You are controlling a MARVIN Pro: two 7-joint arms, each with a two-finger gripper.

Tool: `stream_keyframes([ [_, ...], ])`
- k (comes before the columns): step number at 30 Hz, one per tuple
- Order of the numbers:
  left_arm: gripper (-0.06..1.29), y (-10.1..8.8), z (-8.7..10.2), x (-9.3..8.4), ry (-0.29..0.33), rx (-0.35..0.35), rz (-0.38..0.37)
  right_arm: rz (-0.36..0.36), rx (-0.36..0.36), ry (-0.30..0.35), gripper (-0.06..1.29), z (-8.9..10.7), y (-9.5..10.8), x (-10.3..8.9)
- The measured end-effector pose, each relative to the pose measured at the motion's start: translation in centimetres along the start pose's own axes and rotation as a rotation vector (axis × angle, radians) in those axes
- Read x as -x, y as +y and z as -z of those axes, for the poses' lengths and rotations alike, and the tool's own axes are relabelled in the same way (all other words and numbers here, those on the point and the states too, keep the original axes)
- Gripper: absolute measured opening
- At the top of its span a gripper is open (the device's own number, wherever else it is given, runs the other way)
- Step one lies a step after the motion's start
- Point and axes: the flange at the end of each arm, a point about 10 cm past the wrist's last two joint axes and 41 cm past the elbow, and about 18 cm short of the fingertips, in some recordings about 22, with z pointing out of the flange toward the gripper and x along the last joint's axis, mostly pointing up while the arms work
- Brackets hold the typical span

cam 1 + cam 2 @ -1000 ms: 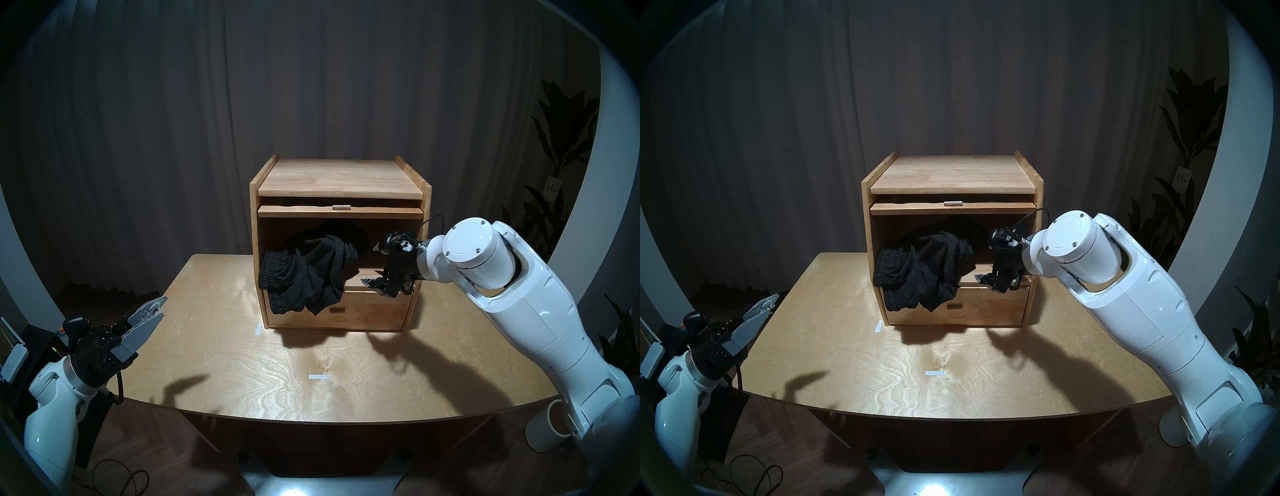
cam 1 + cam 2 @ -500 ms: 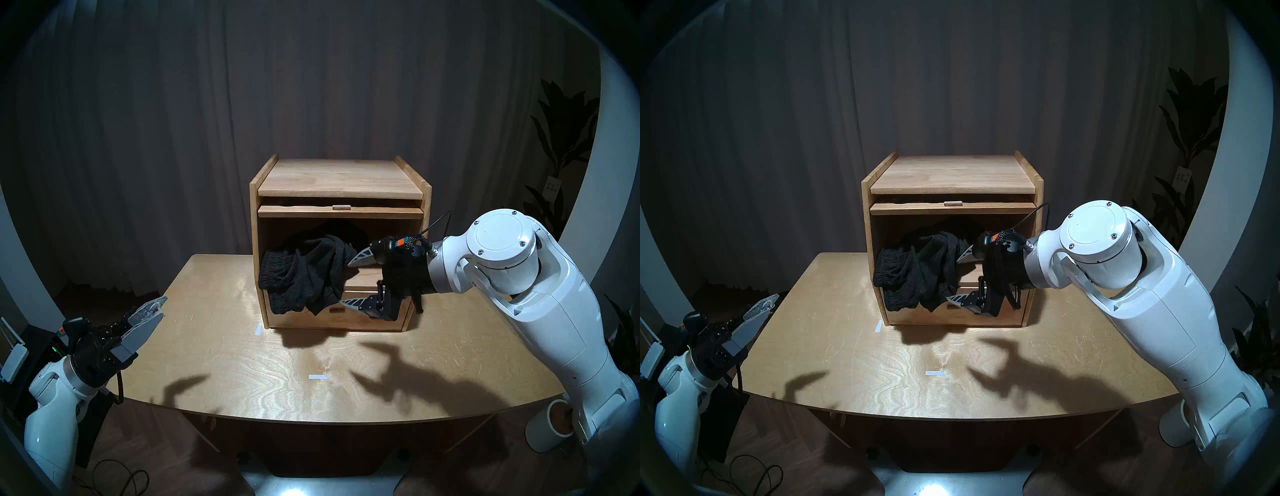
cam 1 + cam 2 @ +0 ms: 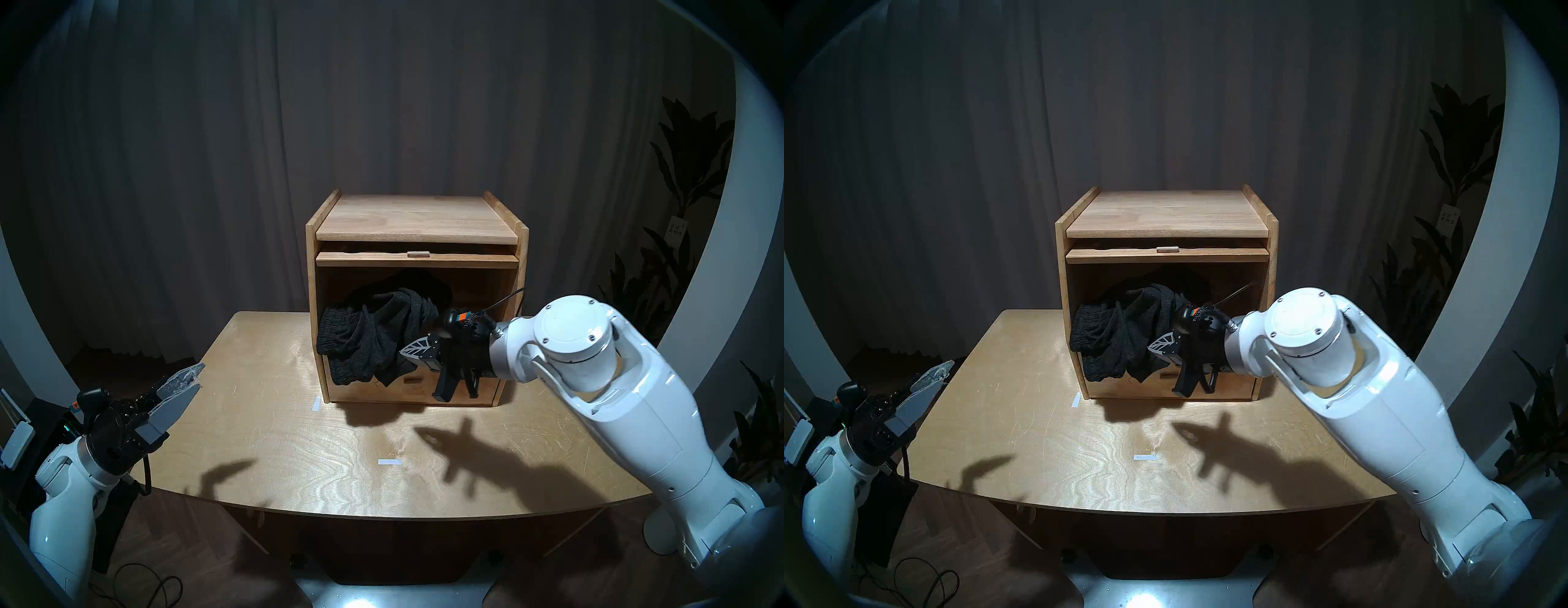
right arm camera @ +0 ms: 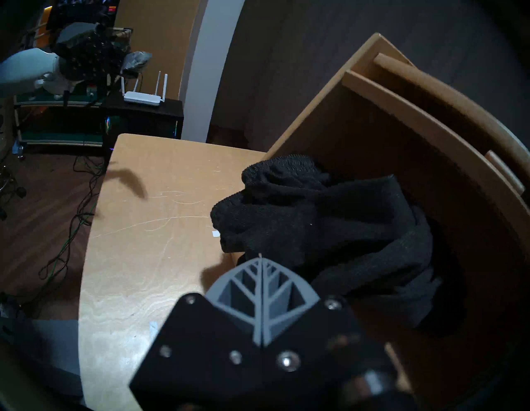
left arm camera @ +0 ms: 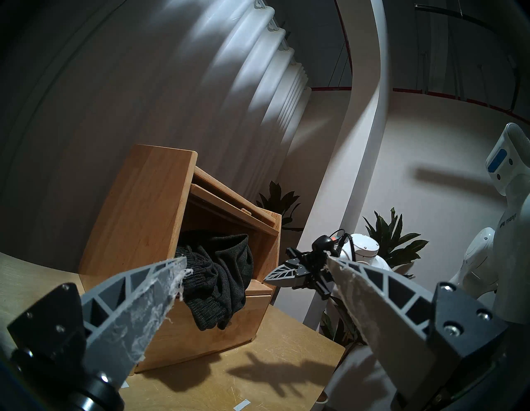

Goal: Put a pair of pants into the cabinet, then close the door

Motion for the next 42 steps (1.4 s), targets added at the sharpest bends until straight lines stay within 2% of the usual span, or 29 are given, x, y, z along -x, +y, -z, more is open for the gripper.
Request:
stream_keyframes([
  [8, 1.25, 0.0, 0.0, 0.0, 0.000, 0.000, 0.000, 0.034, -0.003, 0.022, -0.03, -4.5, -0.6, 0.5],
  [11, 1.25, 0.0, 0.0, 0.0, 0.000, 0.000, 0.000, 0.054, 0.016, 0.025, -0.03, -6.0, 0.0, 0.5],
  [16, 1.25, 0.0, 0.0, 0.0, 0.000, 0.000, 0.000, 0.082, 0.064, 0.018, -0.03, -7.0, 1.7, 0.6],
  [26, 1.25, 0.0, 0.0, 0.0, 0.000, 0.000, 0.000, 0.128, 0.189, -0.012, -0.03, -7.4, 7.1, 1.1],
  [32, 1.25, 0.0, 0.0, 0.0, 0.000, 0.000, 0.000, 0.149, 0.226, -0.026, -0.03, -7.4, 9.0, 1.5],
  [42, 1.25, 0.0, 0.0, 0.0, 0.000, 0.001, 0.001, 0.164, 0.324, -0.099, -0.03, -6.9, 12.5, 5.2],
])
